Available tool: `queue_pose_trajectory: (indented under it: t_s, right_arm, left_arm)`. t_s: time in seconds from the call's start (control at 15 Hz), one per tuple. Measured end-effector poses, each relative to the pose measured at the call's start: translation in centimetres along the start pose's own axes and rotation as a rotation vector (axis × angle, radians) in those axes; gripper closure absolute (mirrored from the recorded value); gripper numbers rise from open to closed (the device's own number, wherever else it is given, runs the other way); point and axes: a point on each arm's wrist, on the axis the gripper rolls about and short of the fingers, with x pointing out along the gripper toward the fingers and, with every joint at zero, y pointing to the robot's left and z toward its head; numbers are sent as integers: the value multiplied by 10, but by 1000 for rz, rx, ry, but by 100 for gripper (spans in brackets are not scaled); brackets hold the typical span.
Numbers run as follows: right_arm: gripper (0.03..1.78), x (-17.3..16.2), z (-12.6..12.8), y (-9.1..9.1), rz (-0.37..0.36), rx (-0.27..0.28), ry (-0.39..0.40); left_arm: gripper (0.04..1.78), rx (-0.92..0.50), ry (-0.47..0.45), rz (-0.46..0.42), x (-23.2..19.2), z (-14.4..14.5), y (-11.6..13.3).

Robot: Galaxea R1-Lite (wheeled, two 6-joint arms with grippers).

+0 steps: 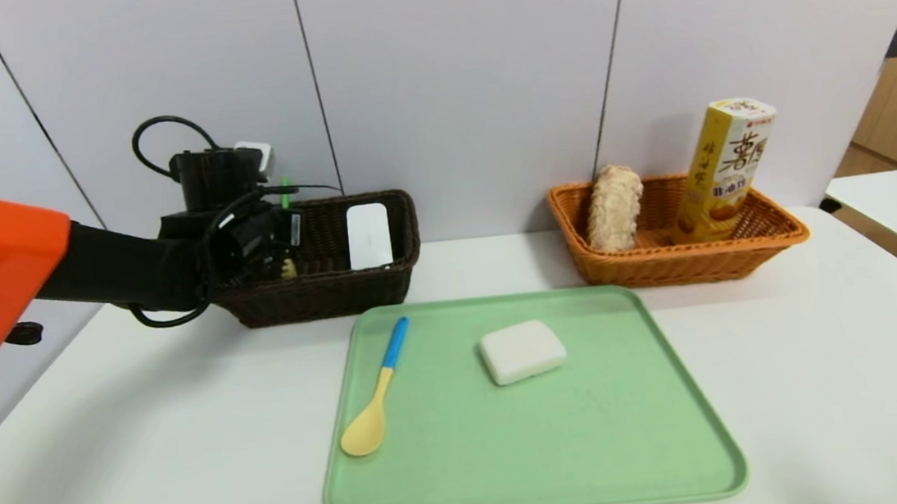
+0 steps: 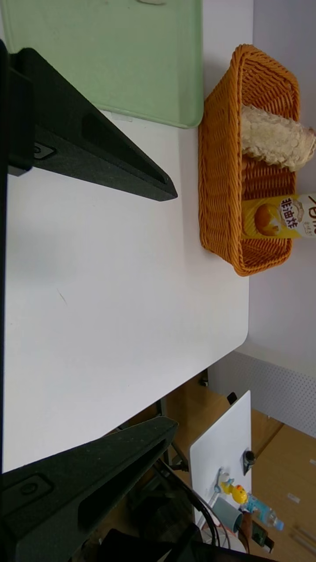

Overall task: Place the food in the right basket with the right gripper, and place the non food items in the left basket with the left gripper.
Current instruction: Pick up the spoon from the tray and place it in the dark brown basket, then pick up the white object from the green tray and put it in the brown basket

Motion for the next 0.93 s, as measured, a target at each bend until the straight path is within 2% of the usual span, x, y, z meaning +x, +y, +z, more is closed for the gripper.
queue_pose_trajectory:
  t_s: [0.13, 0.33, 0.47, 0.6, 0.73, 0.8, 0.93]
  right_arm:
    - [12, 0, 0, 0, 0, 1, 0]
    - [12, 0, 0, 0, 1, 1, 1]
    - [12, 0, -2, 0, 1, 2, 3]
    - [12, 0, -4, 0, 0, 1, 10]
    - [12, -2, -6, 0, 0, 3, 7]
    - [12, -3, -7, 0, 0, 4, 4]
    - [12, -5, -8, 0, 10, 7, -6]
  left_arm:
    - [92, -23, -33, 2, 0, 3, 1]
    - [67, -38, -58, -7, -6, 11, 2]
    - [54, -47, -115, -87, -24, 32, -3]
    - [44, -7, -161, -268, -57, 51, -26]
    - [37, 89, -209, -487, -96, 61, -63]
    - [34, 147, -239, -600, -115, 64, -82]
    - [29, 218, -270, -771, -145, 64, -113]
